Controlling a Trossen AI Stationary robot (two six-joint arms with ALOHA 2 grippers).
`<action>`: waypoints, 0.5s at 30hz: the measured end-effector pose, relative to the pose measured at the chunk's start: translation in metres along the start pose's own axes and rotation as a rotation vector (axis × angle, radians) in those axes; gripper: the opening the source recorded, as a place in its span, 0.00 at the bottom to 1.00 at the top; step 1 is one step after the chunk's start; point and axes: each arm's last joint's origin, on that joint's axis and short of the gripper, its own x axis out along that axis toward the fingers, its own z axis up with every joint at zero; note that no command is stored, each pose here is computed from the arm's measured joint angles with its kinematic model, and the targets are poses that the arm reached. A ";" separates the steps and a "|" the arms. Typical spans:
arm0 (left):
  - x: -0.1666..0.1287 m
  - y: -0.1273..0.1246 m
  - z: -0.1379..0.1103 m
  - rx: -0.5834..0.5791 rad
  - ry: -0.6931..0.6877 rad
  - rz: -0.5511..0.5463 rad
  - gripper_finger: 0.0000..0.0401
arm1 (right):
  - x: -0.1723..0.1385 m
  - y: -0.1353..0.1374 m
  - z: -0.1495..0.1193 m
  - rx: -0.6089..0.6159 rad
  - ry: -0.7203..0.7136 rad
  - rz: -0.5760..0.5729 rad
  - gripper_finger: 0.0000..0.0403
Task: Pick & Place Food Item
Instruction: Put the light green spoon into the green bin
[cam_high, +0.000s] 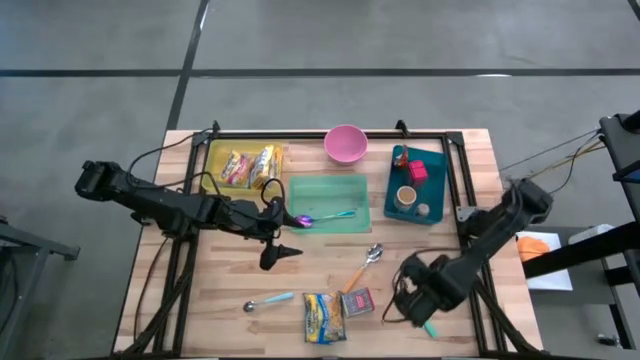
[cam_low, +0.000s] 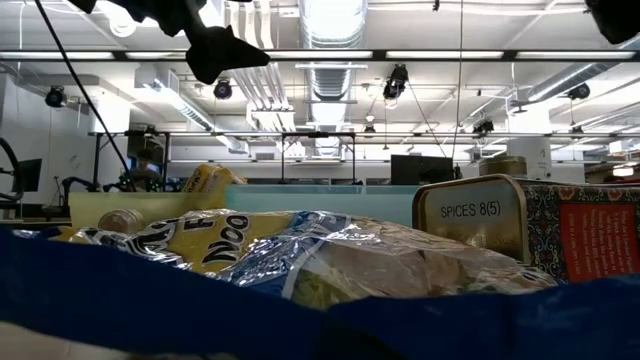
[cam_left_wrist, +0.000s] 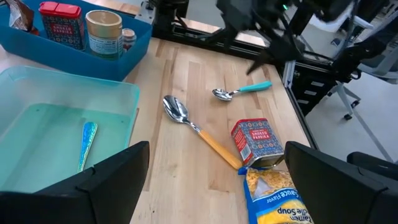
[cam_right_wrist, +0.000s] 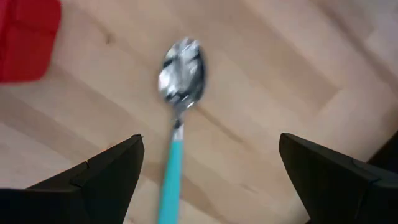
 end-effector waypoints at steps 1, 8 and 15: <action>0.000 0.000 0.000 0.000 -0.001 0.000 0.95 | 0.003 0.005 -0.002 -0.007 0.012 -0.010 0.92; 0.000 -0.001 0.002 -0.001 -0.012 -0.005 0.95 | 0.037 0.036 -0.022 -0.042 0.119 -0.094 0.92; 0.000 -0.001 0.002 -0.001 -0.014 -0.005 0.95 | 0.053 0.049 -0.028 -0.104 0.146 -0.075 0.83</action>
